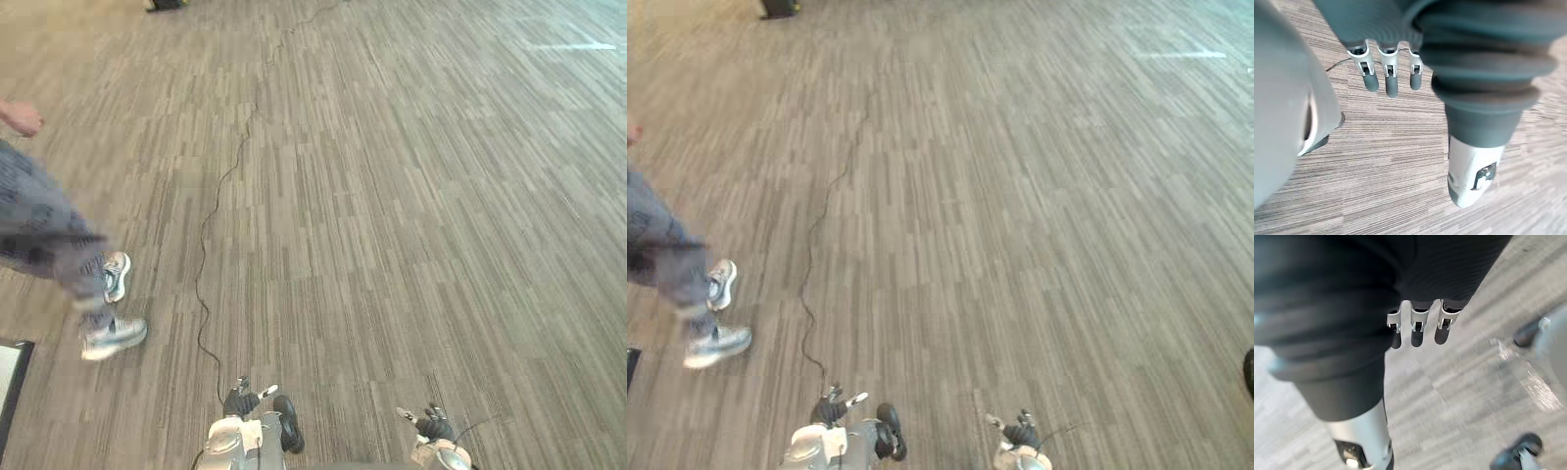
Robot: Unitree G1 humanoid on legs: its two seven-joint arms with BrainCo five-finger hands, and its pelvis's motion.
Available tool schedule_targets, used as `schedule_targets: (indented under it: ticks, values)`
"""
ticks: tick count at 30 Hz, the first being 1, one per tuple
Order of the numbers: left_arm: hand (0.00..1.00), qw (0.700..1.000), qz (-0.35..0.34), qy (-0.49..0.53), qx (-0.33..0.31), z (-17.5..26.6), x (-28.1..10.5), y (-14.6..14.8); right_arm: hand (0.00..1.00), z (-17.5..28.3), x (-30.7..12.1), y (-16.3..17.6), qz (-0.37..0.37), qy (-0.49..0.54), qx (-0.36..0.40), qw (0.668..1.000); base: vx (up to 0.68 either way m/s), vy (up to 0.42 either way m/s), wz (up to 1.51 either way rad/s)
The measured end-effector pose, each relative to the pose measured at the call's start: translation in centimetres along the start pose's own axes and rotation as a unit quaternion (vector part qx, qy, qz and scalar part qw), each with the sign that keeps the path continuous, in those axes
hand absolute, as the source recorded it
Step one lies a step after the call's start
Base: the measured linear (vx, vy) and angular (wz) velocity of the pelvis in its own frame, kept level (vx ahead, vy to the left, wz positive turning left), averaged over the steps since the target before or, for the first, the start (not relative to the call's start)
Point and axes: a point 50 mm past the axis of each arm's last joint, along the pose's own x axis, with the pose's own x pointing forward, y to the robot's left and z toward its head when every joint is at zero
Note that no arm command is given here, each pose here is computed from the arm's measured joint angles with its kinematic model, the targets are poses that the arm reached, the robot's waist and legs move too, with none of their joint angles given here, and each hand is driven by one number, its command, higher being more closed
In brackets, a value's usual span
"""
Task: Pick up cushions and gather them together orderly.
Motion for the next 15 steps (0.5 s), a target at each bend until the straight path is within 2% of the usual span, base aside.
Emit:
schedule_targets:
  ticks: [4,8,15]
  values:
    - [0.00,1.000,0.001,0.014,0.006,-0.5,0.0,0.2,0.00,-0.1,-0.1,0.1,0.006,0.000,-0.001,1.000,0.48,0.190,-0.13]
    - [0.00,1.000,-0.012,0.027,0.007,-1.0,-0.1,-0.9,0.00,1.4,0.0,-0.1,0.009,-0.036,-0.005,0.999,0.47,0.091,-0.37]
    - [0.00,0.999,-0.040,0.016,0.003,0.1,0.4,-3.0,0.00,2.4,0.0,-0.4,0.008,-0.063,0.002,0.998,0.56,-0.181,0.28]
